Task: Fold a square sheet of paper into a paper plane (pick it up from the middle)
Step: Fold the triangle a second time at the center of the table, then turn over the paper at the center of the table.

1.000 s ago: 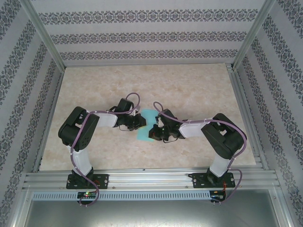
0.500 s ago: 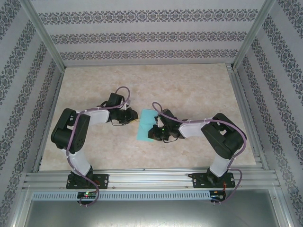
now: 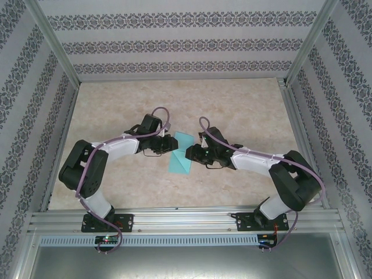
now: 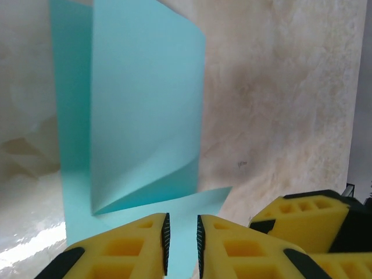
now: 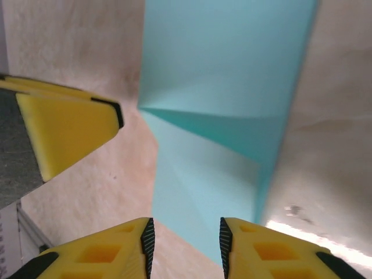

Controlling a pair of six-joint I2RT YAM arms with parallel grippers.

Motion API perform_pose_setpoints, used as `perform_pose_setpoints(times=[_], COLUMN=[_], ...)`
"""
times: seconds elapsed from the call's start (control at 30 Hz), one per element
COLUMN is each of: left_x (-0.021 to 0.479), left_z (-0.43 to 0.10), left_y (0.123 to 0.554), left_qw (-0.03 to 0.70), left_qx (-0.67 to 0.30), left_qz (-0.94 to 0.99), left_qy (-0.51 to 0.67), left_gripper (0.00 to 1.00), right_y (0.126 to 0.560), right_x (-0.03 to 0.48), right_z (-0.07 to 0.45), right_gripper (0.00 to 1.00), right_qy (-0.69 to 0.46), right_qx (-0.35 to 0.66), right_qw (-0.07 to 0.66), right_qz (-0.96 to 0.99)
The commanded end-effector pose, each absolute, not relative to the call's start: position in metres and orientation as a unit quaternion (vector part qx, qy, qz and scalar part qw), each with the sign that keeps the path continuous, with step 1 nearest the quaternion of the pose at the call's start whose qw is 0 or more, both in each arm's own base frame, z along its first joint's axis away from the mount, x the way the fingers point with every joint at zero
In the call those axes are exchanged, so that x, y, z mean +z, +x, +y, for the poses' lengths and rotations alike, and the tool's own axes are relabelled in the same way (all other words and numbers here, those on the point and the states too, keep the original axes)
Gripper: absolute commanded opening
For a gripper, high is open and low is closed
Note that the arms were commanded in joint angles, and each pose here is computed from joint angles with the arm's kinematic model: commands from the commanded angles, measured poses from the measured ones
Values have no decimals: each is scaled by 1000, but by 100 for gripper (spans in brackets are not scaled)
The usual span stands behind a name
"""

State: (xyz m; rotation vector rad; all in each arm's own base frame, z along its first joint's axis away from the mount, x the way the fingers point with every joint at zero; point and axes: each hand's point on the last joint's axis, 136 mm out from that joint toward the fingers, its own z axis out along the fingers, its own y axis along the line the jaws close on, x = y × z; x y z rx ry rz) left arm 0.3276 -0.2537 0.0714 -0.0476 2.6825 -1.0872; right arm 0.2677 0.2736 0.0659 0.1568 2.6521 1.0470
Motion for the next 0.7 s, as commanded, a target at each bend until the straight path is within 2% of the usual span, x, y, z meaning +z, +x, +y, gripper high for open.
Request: perform_pose_setpoints(times=[0.0, 0.07, 0.67], left_x=[67, 65, 55], left_z=[-258, -259, -259], left_y=[333, 334, 333], left_qw=[120, 117, 107], left_qx=[-362, -361, -353], left_qz=[924, 925, 930], left_qy=[-6, -7, -2], left_gripper=[24, 24, 24], right_y=[269, 268, 272], right_x=[50, 46, 29], right_z=[260, 260, 279], right_gripper=[38, 41, 39], right_qy=[95, 101, 105], right_qx=[344, 348, 372], right_qw=[144, 139, 101], right_qz=[923, 922, 917])
